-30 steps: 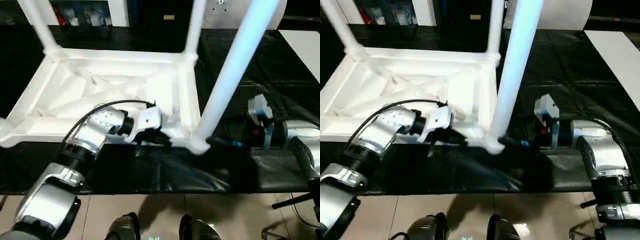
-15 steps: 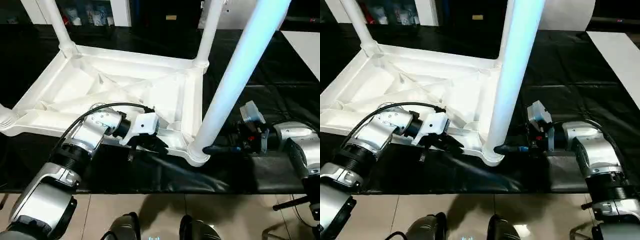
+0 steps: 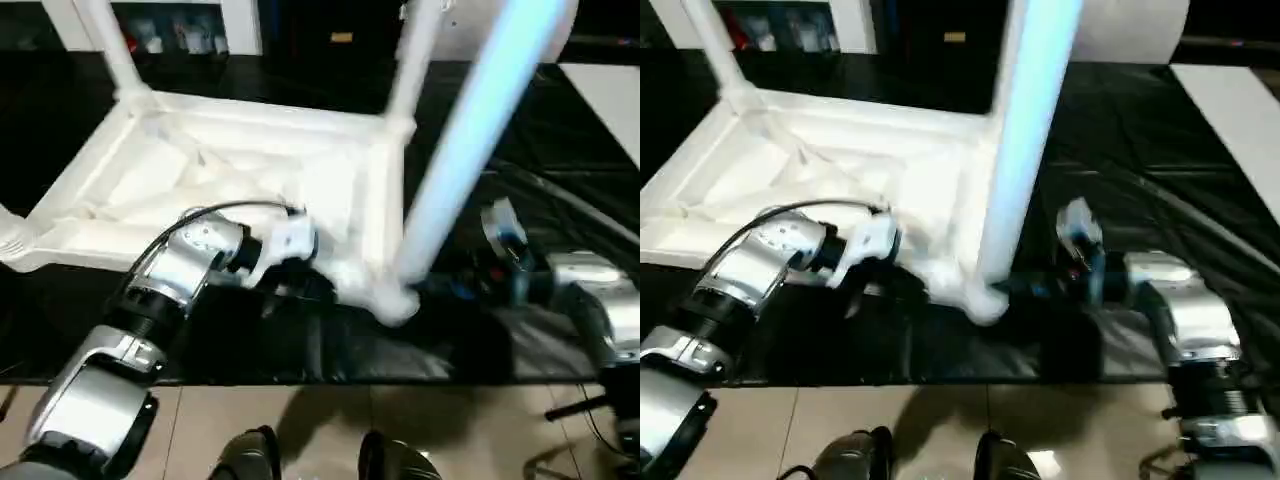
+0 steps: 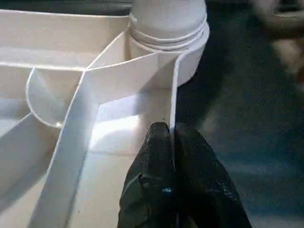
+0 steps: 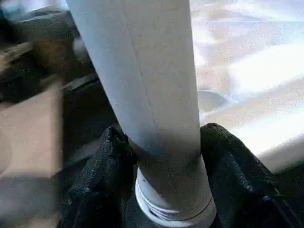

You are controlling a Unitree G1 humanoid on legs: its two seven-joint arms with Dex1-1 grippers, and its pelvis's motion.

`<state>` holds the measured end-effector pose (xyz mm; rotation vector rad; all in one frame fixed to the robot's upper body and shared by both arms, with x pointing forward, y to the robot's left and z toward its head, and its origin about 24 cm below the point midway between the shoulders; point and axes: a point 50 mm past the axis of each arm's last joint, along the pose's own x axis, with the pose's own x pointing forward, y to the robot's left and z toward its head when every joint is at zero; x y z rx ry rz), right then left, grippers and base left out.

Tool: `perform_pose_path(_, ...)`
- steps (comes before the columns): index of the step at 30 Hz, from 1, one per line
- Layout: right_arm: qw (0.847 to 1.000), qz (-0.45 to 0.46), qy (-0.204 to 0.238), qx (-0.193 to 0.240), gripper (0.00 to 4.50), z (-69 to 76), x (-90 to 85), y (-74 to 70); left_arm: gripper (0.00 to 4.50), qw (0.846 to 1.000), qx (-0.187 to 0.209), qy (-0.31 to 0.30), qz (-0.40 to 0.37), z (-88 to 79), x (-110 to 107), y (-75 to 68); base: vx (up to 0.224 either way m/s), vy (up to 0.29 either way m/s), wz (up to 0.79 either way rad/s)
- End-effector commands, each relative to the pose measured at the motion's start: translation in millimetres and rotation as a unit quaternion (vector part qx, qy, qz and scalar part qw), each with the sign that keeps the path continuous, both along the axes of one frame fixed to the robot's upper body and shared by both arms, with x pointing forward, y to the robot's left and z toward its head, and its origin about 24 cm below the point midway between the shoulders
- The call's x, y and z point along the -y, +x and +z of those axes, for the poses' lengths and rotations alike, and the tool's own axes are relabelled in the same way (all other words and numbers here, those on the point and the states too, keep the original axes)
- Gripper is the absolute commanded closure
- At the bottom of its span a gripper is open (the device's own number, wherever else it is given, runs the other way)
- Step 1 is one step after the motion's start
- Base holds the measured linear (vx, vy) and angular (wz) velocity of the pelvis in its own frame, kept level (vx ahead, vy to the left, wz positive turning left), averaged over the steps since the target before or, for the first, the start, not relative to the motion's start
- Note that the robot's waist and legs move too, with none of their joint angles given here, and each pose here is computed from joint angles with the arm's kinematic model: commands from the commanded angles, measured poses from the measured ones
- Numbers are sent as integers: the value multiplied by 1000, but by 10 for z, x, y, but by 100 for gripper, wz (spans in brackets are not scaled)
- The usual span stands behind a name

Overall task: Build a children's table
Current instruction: Rotate leg to tighten

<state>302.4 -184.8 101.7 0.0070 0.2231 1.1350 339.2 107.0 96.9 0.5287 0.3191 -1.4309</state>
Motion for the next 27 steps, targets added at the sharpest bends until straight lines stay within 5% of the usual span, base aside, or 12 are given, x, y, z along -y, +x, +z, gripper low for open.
perform_pose_path(1, 1000, -13, -13, -18, 259, -89, -184, 26, 450, 1000, -3, -16, 11, -27, 235, -5, 0, 0, 0)
perform_pose_path(5, 993, -115, -22, -6, 261, -115, -338, 172, 450, 995, 0, -32, 92, -45, 405, 78, 0, 0, 0)
perform_pose_path(9, 962, -269, -13, -31, 263, -125, -526, 366, 450, 980, 16, -41, 192, -40, 609, 180, 0, 0, 0)
perform_pose_path(14, 942, -335, 11, -10, 263, -83, -652, 438, 450, 967, 43, -59, 246, 8, 752, 237, 0, 0, 0)
perform_pose_path(16, 941, -337, 18, 5, 194, -52, -651, 446, 450, 966, 48, -66, 247, 31, 768, 242, 0, 0, 0)
perform_pose_path(27, 947, -320, 11, 31, 102, 37, -297, 433, 450, 980, 57, -61, 178, 28, 628, 199, 0, 0, 0)
